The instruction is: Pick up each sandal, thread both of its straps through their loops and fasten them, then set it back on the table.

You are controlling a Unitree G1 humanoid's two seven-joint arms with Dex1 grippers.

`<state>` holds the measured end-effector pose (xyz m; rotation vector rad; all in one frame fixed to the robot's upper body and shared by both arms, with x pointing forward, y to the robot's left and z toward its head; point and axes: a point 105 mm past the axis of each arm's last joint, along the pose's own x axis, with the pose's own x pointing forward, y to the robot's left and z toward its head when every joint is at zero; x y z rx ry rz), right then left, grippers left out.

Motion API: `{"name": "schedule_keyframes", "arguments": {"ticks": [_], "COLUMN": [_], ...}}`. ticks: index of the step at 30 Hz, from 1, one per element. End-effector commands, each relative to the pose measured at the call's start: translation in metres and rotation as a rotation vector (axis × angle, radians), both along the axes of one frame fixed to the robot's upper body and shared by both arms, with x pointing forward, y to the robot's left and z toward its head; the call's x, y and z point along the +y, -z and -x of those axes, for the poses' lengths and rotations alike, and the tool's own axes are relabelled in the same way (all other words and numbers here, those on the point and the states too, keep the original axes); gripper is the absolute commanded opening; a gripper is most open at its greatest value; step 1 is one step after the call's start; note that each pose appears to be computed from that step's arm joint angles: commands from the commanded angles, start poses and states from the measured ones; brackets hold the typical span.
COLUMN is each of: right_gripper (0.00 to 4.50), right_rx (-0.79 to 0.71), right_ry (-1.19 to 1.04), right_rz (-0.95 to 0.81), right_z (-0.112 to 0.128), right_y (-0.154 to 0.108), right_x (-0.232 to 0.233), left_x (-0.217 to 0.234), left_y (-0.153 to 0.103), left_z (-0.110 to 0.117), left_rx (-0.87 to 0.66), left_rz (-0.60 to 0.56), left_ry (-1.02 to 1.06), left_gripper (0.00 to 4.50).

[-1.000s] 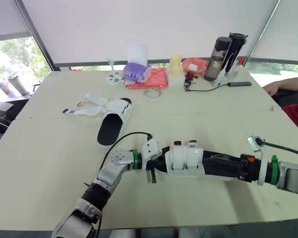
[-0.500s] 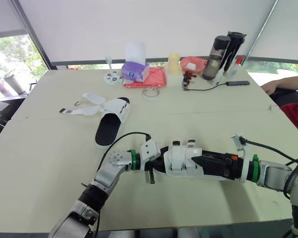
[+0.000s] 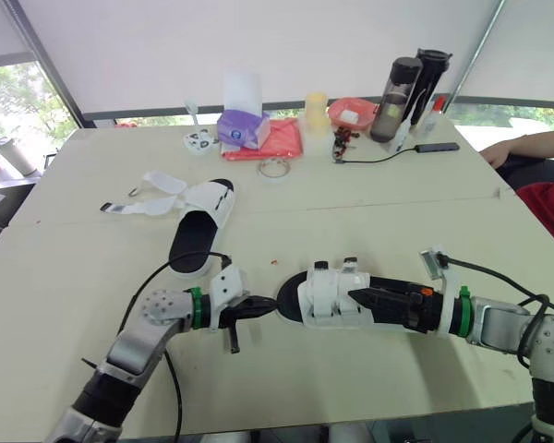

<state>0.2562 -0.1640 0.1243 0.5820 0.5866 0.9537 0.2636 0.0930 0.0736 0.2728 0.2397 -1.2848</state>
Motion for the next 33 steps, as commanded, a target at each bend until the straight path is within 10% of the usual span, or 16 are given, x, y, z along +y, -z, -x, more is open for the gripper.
{"name": "schedule_keyframes", "arguments": {"ticks": [1, 7, 14, 21, 33], "right_gripper": [4.46, 3.69, 0.11, 0.05, 0.05], "right_rx": [-0.010, -0.003, -0.021, -0.141, -0.237], "right_ry": [-0.036, -0.056, -0.059, 0.046, 1.060], "right_rz": [-0.038, -0.039, -0.045, -0.108, -0.328], "right_z": [-0.003, -0.011, -0.015, -0.026, -0.099], "right_y": [-0.005, -0.001, -0.006, -0.032, -0.085], "right_x": [0.011, 0.021, 0.022, 0.011, -0.102], "left_x": [0.002, 0.007, 0.008, 0.006, -0.018], "left_y": [-0.021, -0.028, -0.026, -0.028, -0.055], "left_z": [0.006, 0.007, 0.008, 0.006, -0.007], "left_rx": [-0.017, -0.029, -0.030, -0.051, -0.135], "left_rz": [0.027, 0.001, -0.001, 0.001, 0.087], "left_ry": [0.030, 0.019, 0.002, -0.006, -0.002], "left_gripper": [0.00, 0.00, 0.00, 0.00, 0.00]}}
